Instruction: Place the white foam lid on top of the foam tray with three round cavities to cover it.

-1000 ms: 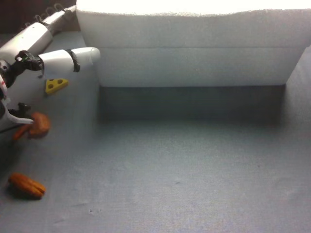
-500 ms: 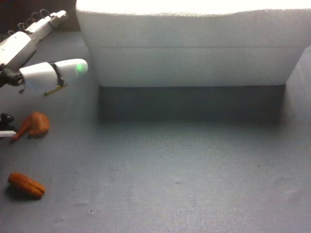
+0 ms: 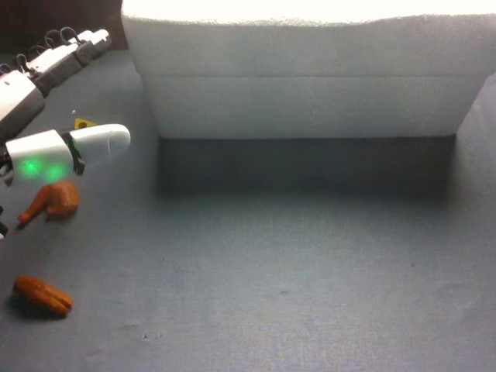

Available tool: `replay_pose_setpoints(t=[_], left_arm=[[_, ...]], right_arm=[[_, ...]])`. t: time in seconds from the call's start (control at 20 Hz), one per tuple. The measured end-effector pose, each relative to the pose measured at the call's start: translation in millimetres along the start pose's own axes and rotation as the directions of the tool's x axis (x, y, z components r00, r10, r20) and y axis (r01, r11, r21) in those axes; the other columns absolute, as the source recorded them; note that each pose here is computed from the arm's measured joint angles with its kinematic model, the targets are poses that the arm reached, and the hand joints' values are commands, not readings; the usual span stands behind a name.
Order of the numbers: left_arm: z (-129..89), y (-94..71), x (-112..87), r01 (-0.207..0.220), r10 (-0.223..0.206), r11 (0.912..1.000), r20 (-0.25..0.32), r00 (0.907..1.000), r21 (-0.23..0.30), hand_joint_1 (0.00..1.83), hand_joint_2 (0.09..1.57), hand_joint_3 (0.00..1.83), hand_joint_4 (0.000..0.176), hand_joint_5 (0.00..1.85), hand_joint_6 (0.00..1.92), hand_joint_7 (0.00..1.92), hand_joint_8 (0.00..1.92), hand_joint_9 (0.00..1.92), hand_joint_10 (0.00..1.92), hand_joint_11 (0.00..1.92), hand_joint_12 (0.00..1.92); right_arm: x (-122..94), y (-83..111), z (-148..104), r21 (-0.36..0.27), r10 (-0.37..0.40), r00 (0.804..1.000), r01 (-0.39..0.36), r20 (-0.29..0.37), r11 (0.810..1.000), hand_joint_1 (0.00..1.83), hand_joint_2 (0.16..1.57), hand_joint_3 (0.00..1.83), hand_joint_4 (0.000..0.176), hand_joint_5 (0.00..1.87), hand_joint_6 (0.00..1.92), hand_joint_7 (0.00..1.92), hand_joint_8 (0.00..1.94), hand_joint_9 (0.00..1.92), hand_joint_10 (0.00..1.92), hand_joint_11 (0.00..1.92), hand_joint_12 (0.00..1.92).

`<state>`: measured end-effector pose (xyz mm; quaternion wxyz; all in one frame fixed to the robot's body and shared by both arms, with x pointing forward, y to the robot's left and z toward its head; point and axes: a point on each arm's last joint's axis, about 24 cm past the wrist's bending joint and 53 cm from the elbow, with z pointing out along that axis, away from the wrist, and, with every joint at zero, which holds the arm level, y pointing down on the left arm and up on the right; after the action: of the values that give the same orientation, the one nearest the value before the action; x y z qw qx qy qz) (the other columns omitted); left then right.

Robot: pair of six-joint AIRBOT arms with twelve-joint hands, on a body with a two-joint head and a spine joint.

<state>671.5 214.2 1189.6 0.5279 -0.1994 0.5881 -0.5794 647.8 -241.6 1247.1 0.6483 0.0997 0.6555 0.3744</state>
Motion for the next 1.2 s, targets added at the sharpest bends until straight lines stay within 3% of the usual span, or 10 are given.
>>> replay_pose_setpoints(t=[0.05, 0.15, 0.3, 0.4, 0.55, 0.65, 0.85, 1.05, 1.15, 1.2], left_arm=[[-3, -1.9, 5.2, 0.001, -0.001, 1.0, -0.016, 0.9999, 0.008, 0.4, 1.21, 0.0, 0.0, 0.05, 0.0, 0.0, 0.0, 0.0, 0.0, 0.0, 0.18], [-6, -5.8, 14.9, 0.013, -0.013, 0.9998, -0.039, 0.9992, 0.016, 0.4, 1.21, 0.0, 0.0, 0.03, 0.0, 0.0, 0.0, 0.0, 0.0, 0.0, 0.01], [-12, -14.7, 31.3, 0.026, -0.022, 0.9987, -0.085, 0.9961, 0.044, 0.38, 1.22, 0.01, 0.0, 0.01, 0.0, 0.0, 0.0, 0.0, 0.0, 0.0, 0.0], [-16, -15.1, 45.1, 0.036, -0.031, 0.9984, -0.125, 0.9917, 0.042, 0.33, 1.23, 0.01, 0.0, 0.0, 0.0, 0.0, 0.0, 0.0, 0.0, 0.0, 0.0], [-19, -22.4, 59.1, 0.054, -0.043, 0.9965, -0.17, 0.9846, 0.064, 0.27, 1.24, 0.01, 0.0, 0.0, 0.0, 0.0, 0.0, 0.0, 0.0, 0.0, 0.0], [-19, -29.3, 67.5, 0.07, -0.053, 0.9942, -0.195, 0.9793, 0.082, 0.25, 1.24, 0.01, 0.0, 0.0, 0.0, 0.0, 0.0, 0.0, 0.0, 0.0, 0.0], [-13, -41.9, 84.0, 0.104, -0.071, 0.9869, -0.246, 0.9667, 0.123, 0.19, 1.29, 0.02, 0.005, 0.0, 0.0, 0.0, 0.0, 0.0, 0.0, 0.0, 0.0], [-8, -36.9, 107.7, 0.118, -0.08, 0.9873, -0.312, 0.9469, 0.106, 0.21, 1.29, 0.01, 0.005, 0.0, 0.0, 0.0, 0.0, 0.0, 0.0, 0.0, 0.0], [-5, -40.1, 110.2, 0.124, -0.082, 0.9857, -0.32, 0.9437, 0.114, 0.14, 1.3, 0.01, 0.029, 0.0, 0.0, 0.0, 0.0, 0.0, 0.0, 0.0, 0.0], [-4, -41.0, 111.0, 0.129, -0.085, 0.9847, -0.323, 0.9425, 0.117, 0.17, 1.3, 0.01, 0.017, 0.0, 0.0, 0.0, 0.0, 0.0, 0.0, 0.0, 0.0]], right_arm=[[5, 2.1, -6, -0.007, -0.003, 1.0, 0.003, -0.015, 1.0, 0.45, 1.29, 0.01, 0.0, 0.0, 0.0, 0.0, 0.0, 0.02, 0.01, 0.0, 0.88], [13, 2.6, -15, -0.012, 0.009, 0.999, -0.01, -0.038, 1.0, 0.42, 1.3, 0.0, 0.0, 0.0, 0.0, 0.0, 0.0, 0.04, 0.02, 0.0, 0.93], [25, 9.3, -26, -0.041, 0.053, 0.997, -0.056, -0.064, 0.998, 0.33, 1.31, 0.0, 0.0, 0.0, 0.0, 0.03, 0.01, 0.1, 0.05, 0.0, 1.03], [32, 16.3, -31, -0.072, 0.068, 0.994, -0.075, -0.084, 0.995, 0.3, 1.31, 0.0, 0.0, 0.0, 0.0, 0.01, 0.0, 0.06, 0.03, 0.0, 0.75], [39, 30.7, -33, -0.129, 0.106, 0.99, -0.118, -0.097, 0.985, 0.35, 1.33, 0.0, 0.0, 0.0, 0.0, 0.0, 0.0, 0.0, 0.0, 0.0, 0.59], [47, 37.9, -34, -0.154, 0.113, 0.986, -0.132, -0.124, 0.979, 0.43, 1.36, 0.0, 0.0, 0.0, 0.0, 0.0, 0.0, 0.0, 0.0, 0.0, 0.06], [65, 42.2, -31, -0.18, 0.146, 0.975, -0.176, -0.165, 0.968, 0.42, 1.33, 0.0, 0.0, 0.0, 0.0, 0.0, 0.0, 0.0, 0.0, 0.0, 0.0], [71, 47.4, -26, -0.204, 0.161, 0.971, -0.196, -0.177, 0.959, 0.37, 1.31, 0.0, 0.0, 0.0, 0.0, 0.0, 0.0, 0.0, 0.0, 0.0, 0.0], [74, 50.7, -24, -0.215, 0.171, 0.968, -0.209, -0.185, 0.954, 0.35, 1.29, 0.0, 0.0, 0.0, 0.0, 0.0, 0.0, 0.0, 0.0, 0.0, 0.0], [76, 52.3, -23, -0.222, 0.174, 0.966, -0.215, -0.19, 0.951, 0.36, 1.3, 0.0, 0.021, 0.0, 0.0, 0.0, 0.0, 0.0, 0.0, 0.0, 0.0]])
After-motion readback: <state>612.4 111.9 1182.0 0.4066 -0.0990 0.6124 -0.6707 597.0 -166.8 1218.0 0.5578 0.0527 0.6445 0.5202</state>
